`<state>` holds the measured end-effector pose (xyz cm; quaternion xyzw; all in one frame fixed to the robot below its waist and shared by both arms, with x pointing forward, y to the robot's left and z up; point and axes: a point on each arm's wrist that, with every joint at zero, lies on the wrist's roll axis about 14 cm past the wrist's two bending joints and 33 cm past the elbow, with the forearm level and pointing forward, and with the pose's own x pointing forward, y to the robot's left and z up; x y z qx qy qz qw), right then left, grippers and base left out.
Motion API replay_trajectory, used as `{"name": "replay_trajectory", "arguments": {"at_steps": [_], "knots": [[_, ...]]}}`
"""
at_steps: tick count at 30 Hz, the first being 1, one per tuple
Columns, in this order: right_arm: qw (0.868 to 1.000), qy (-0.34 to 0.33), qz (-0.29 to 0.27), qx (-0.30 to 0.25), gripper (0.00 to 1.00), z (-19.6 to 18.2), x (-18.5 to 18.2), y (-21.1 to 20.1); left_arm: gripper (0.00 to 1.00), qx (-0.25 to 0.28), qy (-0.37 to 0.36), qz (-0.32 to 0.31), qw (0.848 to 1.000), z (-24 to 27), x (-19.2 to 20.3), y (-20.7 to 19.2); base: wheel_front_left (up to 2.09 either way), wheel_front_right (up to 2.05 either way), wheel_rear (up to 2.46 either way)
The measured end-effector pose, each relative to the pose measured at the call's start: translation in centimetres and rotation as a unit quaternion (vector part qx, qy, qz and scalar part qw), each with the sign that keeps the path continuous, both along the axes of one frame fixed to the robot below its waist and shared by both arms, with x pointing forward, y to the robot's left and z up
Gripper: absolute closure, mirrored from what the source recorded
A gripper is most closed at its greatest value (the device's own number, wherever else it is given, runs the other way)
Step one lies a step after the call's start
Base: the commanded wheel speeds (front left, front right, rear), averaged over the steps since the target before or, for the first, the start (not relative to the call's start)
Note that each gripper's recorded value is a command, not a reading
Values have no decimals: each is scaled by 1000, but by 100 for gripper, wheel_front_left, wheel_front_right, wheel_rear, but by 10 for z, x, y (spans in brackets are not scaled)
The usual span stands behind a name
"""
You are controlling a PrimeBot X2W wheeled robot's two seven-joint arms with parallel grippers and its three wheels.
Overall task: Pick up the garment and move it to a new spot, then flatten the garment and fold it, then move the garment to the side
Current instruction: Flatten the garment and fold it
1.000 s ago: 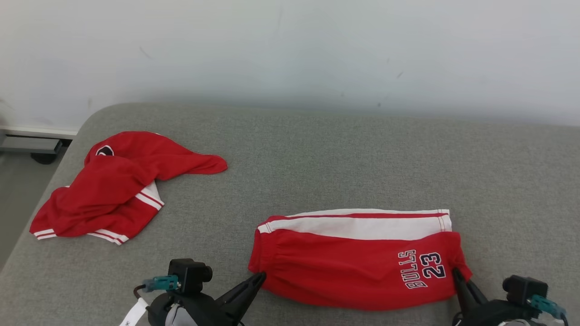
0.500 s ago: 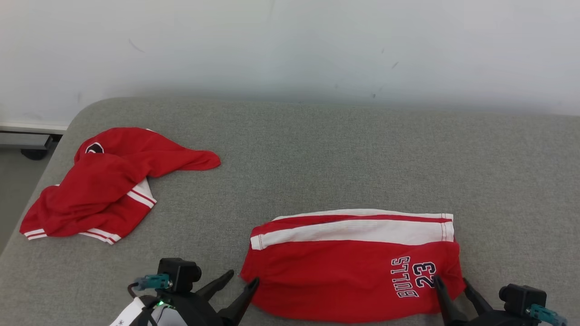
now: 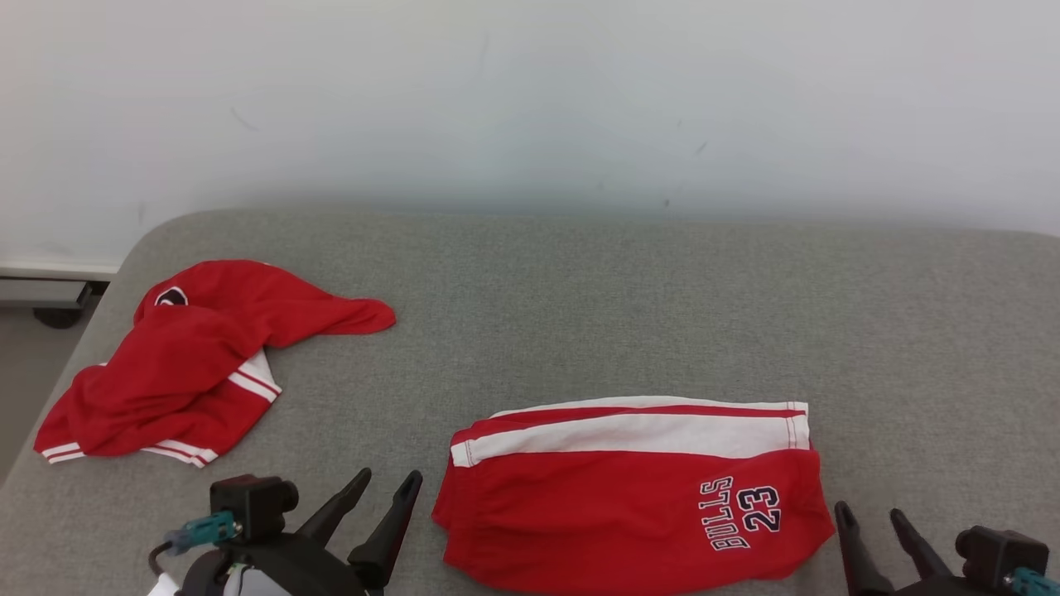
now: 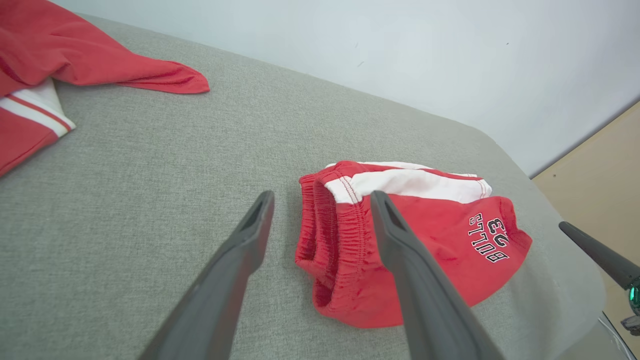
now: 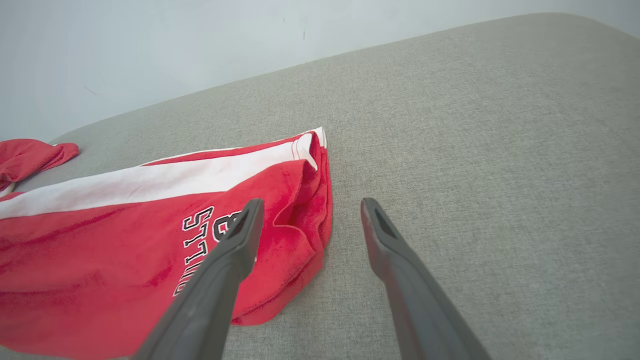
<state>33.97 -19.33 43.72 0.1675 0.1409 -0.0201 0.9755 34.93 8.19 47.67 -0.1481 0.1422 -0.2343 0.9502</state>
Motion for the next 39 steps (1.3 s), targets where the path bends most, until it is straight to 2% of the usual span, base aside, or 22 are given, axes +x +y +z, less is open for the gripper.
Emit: {"name": "replay_trajectory", "arguments": {"at_steps": [4,10,14,23,29,39], "knots": [[999,-27,-22,-16,0,17,-2,-14,0,-7,-14,8,1000,6,-1,2,0,0,0],[994,-91,-66,0,0,45,-3,-24,0,4,-60,88,994,18,21,37,0,0,0],[989,-120,-86,13,0,56,-5,-23,0,24,-68,115,991,9,18,47,0,0,0],[981,-153,-120,2,0,71,-11,-43,0,25,-79,147,986,6,7,51,0,0,0],[981,-153,-122,-2,0,69,-12,-44,0,34,-89,187,978,7,5,72,0,0,0],[984,-147,-99,1,0,65,-9,-25,0,-30,-82,276,957,11,-7,92,0,0,0]]}}
